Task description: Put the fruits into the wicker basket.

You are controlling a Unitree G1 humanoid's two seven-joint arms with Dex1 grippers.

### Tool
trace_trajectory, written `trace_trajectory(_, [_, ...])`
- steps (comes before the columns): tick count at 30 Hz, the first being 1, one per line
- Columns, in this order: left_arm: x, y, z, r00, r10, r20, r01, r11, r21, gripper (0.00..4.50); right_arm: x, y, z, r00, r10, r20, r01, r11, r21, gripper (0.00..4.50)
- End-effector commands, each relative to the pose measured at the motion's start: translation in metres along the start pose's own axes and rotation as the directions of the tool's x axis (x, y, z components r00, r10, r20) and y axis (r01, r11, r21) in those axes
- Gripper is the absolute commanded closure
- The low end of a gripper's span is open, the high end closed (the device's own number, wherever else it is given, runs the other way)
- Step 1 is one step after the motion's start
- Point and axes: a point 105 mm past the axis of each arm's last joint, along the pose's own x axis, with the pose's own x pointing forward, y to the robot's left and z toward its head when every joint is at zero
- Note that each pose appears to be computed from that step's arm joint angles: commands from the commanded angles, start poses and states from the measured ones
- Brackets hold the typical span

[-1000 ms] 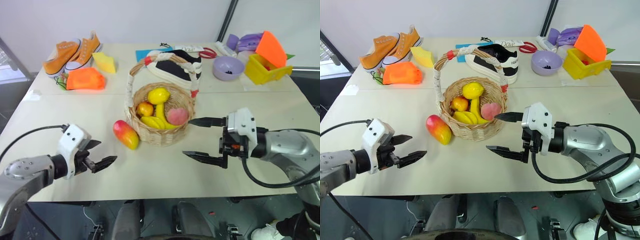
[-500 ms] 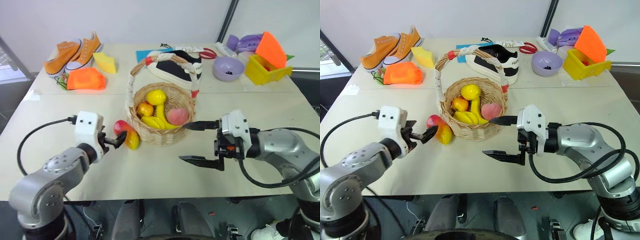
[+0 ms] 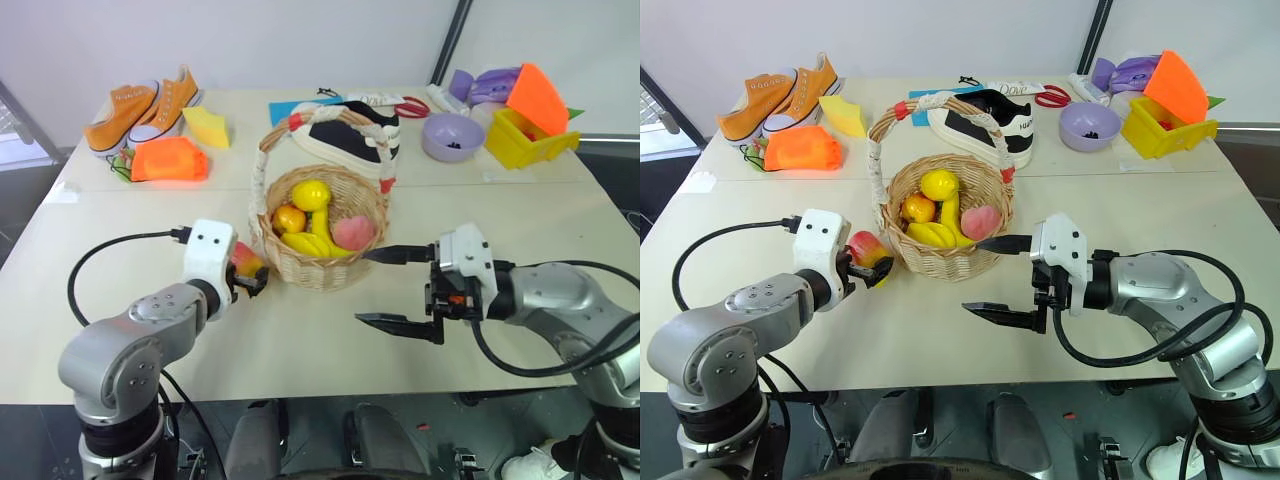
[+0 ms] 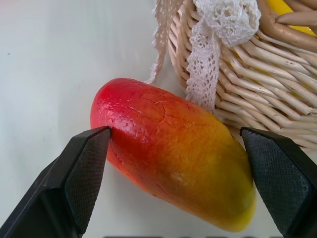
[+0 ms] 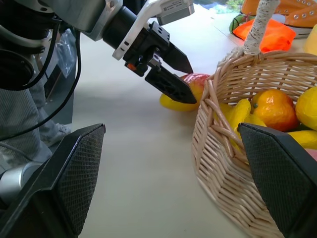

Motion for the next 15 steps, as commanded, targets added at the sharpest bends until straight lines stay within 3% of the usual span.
trace_trajectory(1, [-0.002, 0.026, -0.011, 0.992, 0.107, -0.062, -0.108, 0.994, -0.014, 0.04, -0.001, 0.001, 0.011, 1.000, -0.009, 0.026, 0.010, 0.998, -0.060, 0.00])
trace_trajectory(15, [-0.023, 0.048, -0.024, 0.990, 0.088, -0.111, -0.084, 0.996, 0.044, 0.04, 0.002, -0.001, 0.011, 1.000, 0.010, 0.027, -0.008, 0.998, -0.063, 0.00])
